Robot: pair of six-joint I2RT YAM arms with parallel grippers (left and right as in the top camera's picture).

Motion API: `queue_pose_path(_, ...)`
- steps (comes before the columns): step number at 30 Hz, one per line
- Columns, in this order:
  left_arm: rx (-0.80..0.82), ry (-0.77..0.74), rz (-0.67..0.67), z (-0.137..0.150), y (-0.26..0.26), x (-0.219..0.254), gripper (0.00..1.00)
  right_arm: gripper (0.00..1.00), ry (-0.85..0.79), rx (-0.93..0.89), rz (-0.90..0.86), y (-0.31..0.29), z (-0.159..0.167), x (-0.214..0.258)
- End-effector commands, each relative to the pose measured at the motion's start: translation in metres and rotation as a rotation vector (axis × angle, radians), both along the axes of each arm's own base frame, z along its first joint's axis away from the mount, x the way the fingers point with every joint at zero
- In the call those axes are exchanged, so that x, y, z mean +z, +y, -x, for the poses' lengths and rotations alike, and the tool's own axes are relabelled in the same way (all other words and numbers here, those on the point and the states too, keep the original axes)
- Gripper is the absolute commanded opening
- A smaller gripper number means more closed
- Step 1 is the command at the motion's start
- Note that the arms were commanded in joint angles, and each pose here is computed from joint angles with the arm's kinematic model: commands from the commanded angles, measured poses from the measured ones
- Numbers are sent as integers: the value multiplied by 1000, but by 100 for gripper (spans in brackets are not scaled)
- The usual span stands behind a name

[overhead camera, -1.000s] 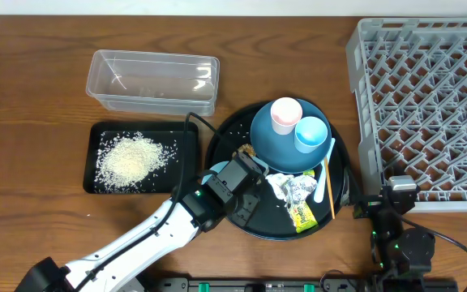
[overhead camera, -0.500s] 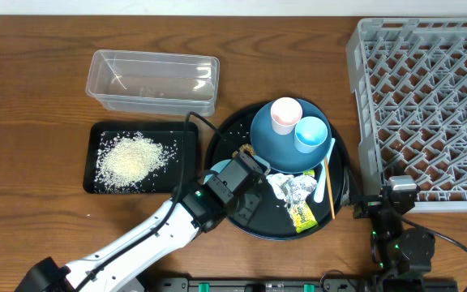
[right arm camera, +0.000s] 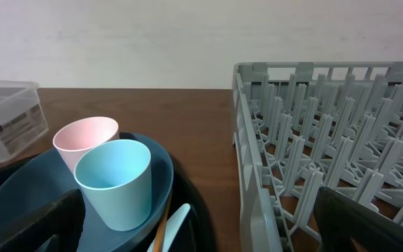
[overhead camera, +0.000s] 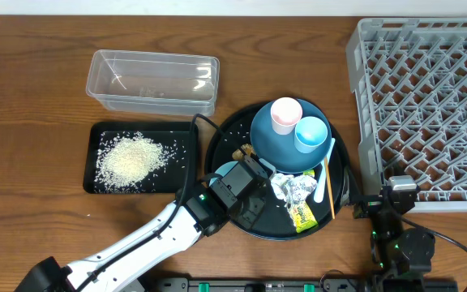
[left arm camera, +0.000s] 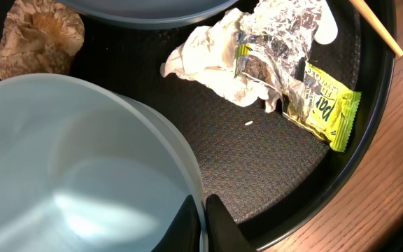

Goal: Sort waste into correct bins and load items into the dishwasher rack
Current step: 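Lower the bowl onto the round tray and open the left gripper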

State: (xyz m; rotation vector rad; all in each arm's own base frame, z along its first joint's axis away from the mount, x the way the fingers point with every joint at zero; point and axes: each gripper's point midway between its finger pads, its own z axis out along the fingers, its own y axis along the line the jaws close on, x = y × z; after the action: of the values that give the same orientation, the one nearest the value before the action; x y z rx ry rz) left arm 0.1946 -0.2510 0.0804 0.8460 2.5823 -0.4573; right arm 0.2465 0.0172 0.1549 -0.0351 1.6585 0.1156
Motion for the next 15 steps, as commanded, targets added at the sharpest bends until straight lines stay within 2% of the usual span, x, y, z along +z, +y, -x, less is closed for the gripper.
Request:
queue_pose_path(1,18,1,-15,-1,2,-3,6,99,4,-14,11,-3,0,-2)
queue_pose_path(15,29,47,-107,-3,7,-36,6,99,4,-13,12,-3,0,-2)
